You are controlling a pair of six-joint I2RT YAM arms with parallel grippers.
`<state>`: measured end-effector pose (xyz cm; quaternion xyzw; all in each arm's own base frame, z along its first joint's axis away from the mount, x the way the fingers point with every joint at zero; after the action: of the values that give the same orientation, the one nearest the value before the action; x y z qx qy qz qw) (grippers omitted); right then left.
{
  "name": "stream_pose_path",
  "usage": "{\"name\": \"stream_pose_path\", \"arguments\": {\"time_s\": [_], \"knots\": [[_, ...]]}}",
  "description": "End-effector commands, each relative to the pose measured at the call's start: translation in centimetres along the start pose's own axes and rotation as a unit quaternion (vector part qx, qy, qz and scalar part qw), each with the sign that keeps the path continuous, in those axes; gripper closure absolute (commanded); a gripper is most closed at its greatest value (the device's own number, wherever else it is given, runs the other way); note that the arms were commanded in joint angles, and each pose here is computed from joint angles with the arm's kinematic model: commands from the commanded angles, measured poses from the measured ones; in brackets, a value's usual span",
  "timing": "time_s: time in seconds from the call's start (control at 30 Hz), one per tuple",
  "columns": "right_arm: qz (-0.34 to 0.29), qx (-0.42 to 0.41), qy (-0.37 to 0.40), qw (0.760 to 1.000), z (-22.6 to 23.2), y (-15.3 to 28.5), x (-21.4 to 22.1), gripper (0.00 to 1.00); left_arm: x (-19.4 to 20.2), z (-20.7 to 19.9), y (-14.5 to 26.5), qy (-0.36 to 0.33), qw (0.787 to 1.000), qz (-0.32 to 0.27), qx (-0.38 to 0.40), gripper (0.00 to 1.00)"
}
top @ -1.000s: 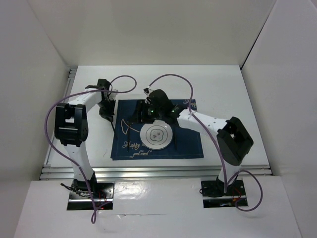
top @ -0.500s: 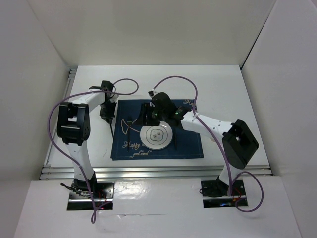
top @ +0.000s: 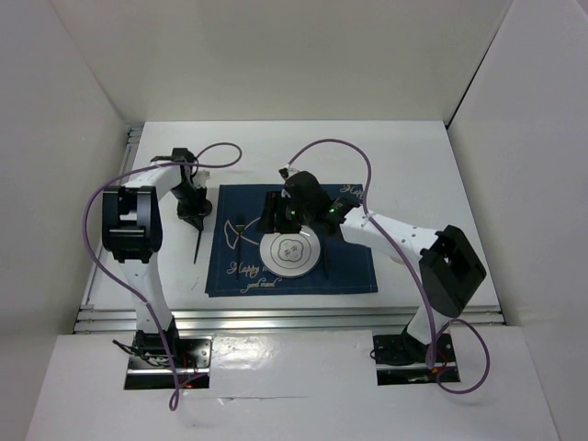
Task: Set the dinner table for one person
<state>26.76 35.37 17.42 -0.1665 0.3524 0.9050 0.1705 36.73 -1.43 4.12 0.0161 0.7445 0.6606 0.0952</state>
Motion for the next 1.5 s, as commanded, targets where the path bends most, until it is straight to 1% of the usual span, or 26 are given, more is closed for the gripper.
{"name": "stream_pose_path", "arguments": {"time_s": [0.0,0.07,0.1,0.2,0.33,0.37,0.4,0.43,0.53,0.63,0.73,0.77,0.8,0.83,0.87,0.9,0.93,0.97,1.03,1.1,1.17,1.27,1.37,1.4,1.43,1.47], "knots": [[-0.030,0.002,0.020,0.999,0.4,1.9,-1.1,0.41,2.4,-0.5,-3.9,0.005,0.998,0.063,0.032,1.00],[-0.033,0.006,0.020,0.999,0.5,2.0,-1.3,0.41,2.0,-0.2,-4.1,0.010,0.998,0.057,0.036,1.00],[-0.037,0.009,0.020,0.999,0.4,1.9,-1.5,0.41,2.1,0.5,-4.0,0.026,0.998,0.055,0.035,1.00],[-0.037,0.009,0.025,0.999,0.3,1.9,-1.5,0.41,1.1,2.6,-2.6,0.048,0.999,0.017,0.014,1.00],[-0.018,-0.029,0.040,0.999,1.0,1.4,-0.8,0.41,-1.0,2.7,2.1,0.062,0.995,-0.062,0.045,1.00],[-0.008,-0.047,0.042,0.998,1.4,1.4,-0.4,0.41,-1.9,2.5,4.2,0.054,0.993,-0.099,0.044,1.00],[0.001,-0.057,0.052,0.997,1.7,1.0,0.1,0.41,-1.7,2.0,4.7,0.058,0.991,-0.109,0.050,1.00],[0.007,-0.058,0.058,0.997,1.5,0.3,0.3,0.41,-2.2,2.0,5.4,0.061,0.988,-0.133,0.046,1.00],[0.019,-0.088,0.083,0.992,3.3,-0.8,1.1,0.41,-2.9,1.3,8.3,0.059,0.979,-0.188,0.049,1.00],[0.020,-0.124,0.098,0.987,4.9,-1.9,1.1,0.41,-3.2,0.8,10.7,0.061,0.972,-0.223,0.050,1.00],[0.000,-0.174,0.113,0.978,7.4,-3.0,0.1,0.41,-3.5,0.4,12.7,0.062,0.965,-0.248,0.053,1.00],[-0.006,-0.191,0.118,0.974,7.8,-4.0,-0.1,0.37,-3.5,0.2,13.7,0.059,0.962,-0.262,0.050,1.00],[-0.004,-0.207,0.124,0.970,8.7,-4.4,0.1,0.35,-3.4,-0.1,14.3,0.063,0.959,-0.269,0.055,1.00],[-0.013,-0.225,0.130,0.966,10.0,-4.7,-0.7,0.32,-3.2,-0.2,14.5,0.067,0.959,-0.270,0.056,1.00],[-0.005,-0.225,0.130,0.966,9.6,-6.4,-0.5,0.30,-3.2,-0.8,15.0,0.070,0.957,-0.276,0.059,1.00],[-0.009,-0.239,0.134,0.962,10.2,-7.1,-0.8,0.26,-3.2,-1.3,15.5,0.067,0.955,-0.281,0.062,1.00],[-0.004,-0.267,0.140,0.953,12.1,-7.1,-0.9,0.21,-3.1,-1.6,16.2,0.063,0.953,-0.290,0.065,1.00],[0.009,-0.260,0.138,0.956,11.2,-8.9,-0.4,0.21,-3.0,-2.3,16.1,0.064,0.954,-0.283,0.075,1.00],[0.006,-0.273,0.138,0.952,12.4,-9.8,-0.5,0.21,-2.8,-3.2,16.7,0.062,0.953,-0.283,0.092,1.00],[0.005,-0.278,0.126,0.952,12.0,-11.3,-0.3,0.21,-2.5,-4.1,16.5,0.069,0.955,-0.271,0.100,1.00],[0.001,-0.287,0.117,0.951,12.2,-11.7,-0.4,0.21,-2.3,-4.7,16.6,0.068,0.954,-0.271,0.110,1.00],[-0.005,-0.282,0.111,0.953,12.1,-12.8,-0.7,0.24,-2.1,-5.1,16.3,0.064,0.956,-0.265,0.112,1.00],[0.005,-0.271,0.101,0.957,11.4,-13.7,-0.3,0.33,-2.1,-5.1,16.5,0.064,0.956,-0.265,0.112,1.00],[0.007,-0.271,0.096,0.958,11.4,-13.7,-0.3,0.37,-2.1,-5.1,16.5,0.064,0.956,-0.265,0.112,1.00],[0.003,-0.278,0.091,0.956,11.6,-13.6,-0.3,0.57,-2.1,-5.1,16.5,0.064,0.956,-0.265,0.112,1.00],[0.003,-0.279,0.091,0.956,11.4,-13.6,-0.2,0.69,-2.1,-5.5,16.5,0.060,0.956,-0.264,0.114,1.00]]}}
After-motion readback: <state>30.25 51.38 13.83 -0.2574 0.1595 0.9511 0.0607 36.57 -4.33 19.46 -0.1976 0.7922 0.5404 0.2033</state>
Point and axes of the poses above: each gripper's point midway between its finger pads, its own y axis back along the fingers, its own z axis along the line the jaws close on, x = y × z, the point moved 3 cm from there along y, back along the fingers, and after that the axes turned 10 degrees about -y, right-handed, at the moved point
